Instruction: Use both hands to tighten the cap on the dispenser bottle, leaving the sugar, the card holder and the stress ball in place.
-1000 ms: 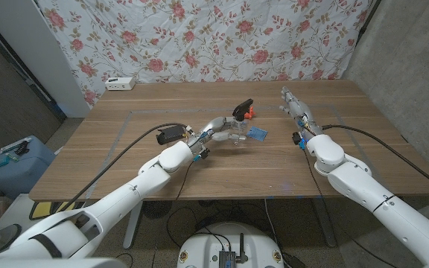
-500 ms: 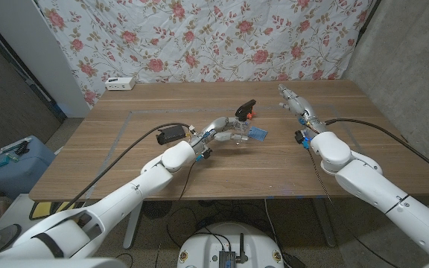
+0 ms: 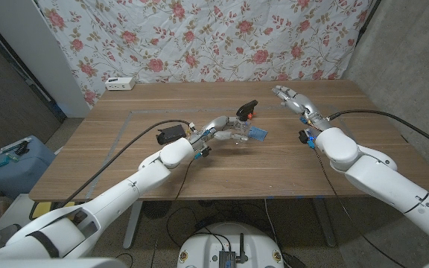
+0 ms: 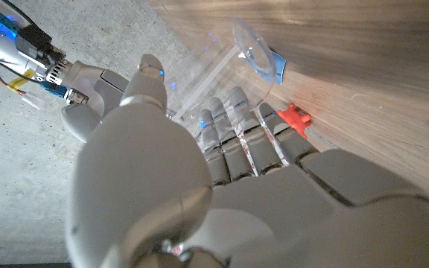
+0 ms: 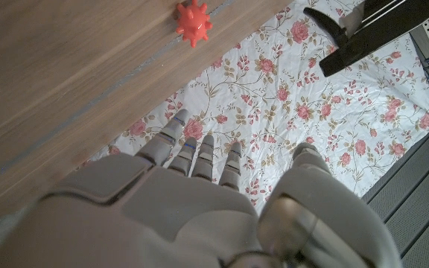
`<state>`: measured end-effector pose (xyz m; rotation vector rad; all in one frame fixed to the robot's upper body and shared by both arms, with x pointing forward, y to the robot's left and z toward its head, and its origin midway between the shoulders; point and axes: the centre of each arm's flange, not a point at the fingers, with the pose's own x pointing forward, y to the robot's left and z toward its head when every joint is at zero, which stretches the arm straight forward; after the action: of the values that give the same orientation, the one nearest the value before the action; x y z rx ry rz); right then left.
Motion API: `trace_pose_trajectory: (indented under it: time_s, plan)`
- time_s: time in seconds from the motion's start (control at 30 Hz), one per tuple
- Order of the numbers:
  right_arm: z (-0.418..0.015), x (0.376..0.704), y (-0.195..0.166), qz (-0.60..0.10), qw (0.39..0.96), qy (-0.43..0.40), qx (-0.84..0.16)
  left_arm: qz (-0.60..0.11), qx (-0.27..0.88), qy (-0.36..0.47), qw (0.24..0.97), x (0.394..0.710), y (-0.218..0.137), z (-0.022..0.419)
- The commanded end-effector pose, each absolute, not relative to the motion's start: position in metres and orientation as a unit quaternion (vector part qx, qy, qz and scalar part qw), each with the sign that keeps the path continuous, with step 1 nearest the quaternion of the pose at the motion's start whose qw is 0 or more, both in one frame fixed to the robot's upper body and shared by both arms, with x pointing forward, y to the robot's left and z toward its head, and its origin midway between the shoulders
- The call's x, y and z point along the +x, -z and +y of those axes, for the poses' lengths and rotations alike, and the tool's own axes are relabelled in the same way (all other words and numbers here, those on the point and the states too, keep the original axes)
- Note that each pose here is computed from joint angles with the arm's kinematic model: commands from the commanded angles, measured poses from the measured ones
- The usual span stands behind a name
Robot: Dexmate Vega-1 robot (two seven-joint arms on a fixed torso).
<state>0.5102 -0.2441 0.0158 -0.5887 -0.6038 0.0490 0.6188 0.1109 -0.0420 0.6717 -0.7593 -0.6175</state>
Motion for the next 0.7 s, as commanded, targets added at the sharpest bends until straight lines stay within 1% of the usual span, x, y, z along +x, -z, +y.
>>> trace_pose_trajectory:
  time_s: [0.03, 0.27, 0.7]
  plan:
    - [-0.246, 0.487, -0.023, -0.276, 0.898, -0.004, -0.343, -0.356, 0.333, 0.290, 0.824, 0.618, 0.030, 0.118]
    - [-0.246, 0.473, -0.029, -0.265, 0.890, 0.006, -0.371, -0.357, 0.337, 0.283, 0.824, 0.621, 0.027, 0.121]
    - [-0.233, 0.464, -0.041, -0.232, 0.874, -0.002, -0.428, -0.358, 0.353, 0.291, 0.814, 0.626, 0.024, 0.117]
